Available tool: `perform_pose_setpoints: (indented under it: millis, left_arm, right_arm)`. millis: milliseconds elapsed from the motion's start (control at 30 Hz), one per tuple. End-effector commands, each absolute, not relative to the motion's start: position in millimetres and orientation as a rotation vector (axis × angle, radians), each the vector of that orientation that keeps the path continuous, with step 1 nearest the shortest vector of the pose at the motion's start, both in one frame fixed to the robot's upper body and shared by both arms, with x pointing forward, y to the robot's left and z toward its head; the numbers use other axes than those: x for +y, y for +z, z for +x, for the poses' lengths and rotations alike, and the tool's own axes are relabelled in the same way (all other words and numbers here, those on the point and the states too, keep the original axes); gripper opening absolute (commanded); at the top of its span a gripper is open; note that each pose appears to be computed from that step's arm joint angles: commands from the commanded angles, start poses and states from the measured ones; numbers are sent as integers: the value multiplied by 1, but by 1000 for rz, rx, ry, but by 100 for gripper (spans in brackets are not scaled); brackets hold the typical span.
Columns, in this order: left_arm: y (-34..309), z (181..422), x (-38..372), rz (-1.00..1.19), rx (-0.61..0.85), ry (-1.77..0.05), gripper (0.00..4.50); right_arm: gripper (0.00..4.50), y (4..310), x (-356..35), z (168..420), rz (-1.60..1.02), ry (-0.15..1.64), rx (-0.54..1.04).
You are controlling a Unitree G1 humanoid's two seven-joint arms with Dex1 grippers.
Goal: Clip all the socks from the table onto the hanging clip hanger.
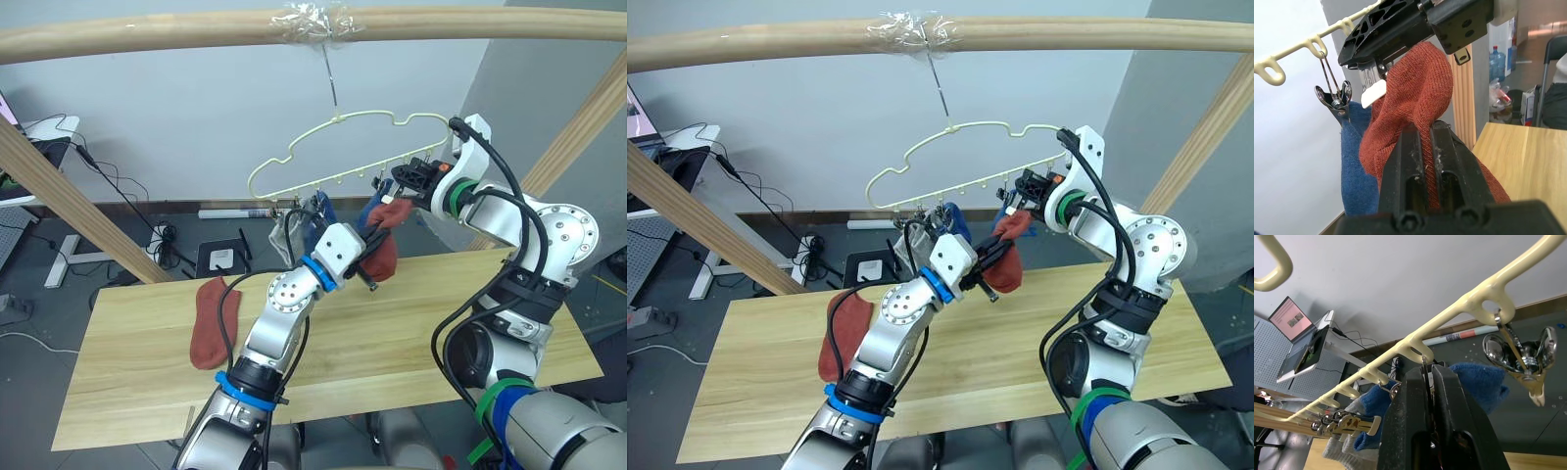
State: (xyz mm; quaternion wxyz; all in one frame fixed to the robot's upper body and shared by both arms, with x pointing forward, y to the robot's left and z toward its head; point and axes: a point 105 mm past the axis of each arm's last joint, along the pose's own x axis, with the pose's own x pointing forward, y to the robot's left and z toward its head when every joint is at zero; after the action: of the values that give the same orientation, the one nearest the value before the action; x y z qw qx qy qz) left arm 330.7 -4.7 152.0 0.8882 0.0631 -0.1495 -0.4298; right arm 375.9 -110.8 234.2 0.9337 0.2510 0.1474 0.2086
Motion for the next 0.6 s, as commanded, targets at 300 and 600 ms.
perform_pose_setpoints:
  millis: [300,600]
  left_arm:
    - [155,329,-10,151,-324,-904,3]
    - [160,334,-4,166,-345,-874,3]
  right_arm:
    - [0,235,-125,376,511,370,280]
    - [0,232,-129,375,505,361,287]
